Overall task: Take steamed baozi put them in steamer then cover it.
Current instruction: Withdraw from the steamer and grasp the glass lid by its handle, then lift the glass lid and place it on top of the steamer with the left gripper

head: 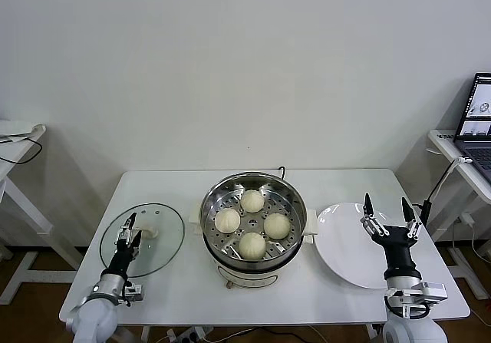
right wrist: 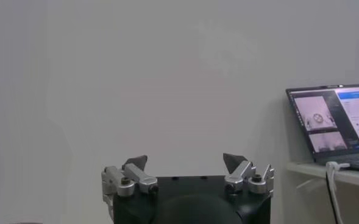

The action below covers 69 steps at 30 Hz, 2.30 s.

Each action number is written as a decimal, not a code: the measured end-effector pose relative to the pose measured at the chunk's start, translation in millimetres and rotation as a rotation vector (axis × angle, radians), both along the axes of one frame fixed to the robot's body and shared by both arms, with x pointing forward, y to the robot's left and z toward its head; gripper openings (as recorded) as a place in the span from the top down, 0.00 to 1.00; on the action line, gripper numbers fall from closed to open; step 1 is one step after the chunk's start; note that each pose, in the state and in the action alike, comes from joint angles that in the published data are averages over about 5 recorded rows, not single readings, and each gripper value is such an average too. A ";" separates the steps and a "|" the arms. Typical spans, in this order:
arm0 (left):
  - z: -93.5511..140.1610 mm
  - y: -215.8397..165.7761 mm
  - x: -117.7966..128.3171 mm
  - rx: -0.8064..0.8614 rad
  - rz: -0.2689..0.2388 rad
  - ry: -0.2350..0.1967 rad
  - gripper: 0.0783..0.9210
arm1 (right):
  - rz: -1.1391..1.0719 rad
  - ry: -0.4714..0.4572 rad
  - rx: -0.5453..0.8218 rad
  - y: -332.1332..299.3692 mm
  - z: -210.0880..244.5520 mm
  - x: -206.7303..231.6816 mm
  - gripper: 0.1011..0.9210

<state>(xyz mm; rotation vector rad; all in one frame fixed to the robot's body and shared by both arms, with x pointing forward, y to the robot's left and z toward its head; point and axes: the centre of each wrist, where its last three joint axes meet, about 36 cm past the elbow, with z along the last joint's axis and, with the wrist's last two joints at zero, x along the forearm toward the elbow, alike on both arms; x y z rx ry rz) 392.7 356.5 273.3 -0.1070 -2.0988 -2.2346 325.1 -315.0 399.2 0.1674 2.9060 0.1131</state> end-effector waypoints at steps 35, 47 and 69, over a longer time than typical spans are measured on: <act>-13.0 -4.9 34.8 0.020 0.027 0.001 0.63 | -0.004 -0.008 -0.024 -0.5 -6.8 0.3 0.12; 6.3 -4.0 25.5 0.038 0.028 -0.072 0.87 | -0.002 -0.013 -0.027 -1.5 -6.9 3.7 0.12; 144.0 -43.3 -32.5 0.030 0.103 -0.211 0.87 | -0.012 -0.030 -0.030 -12.4 -12.0 15.3 0.12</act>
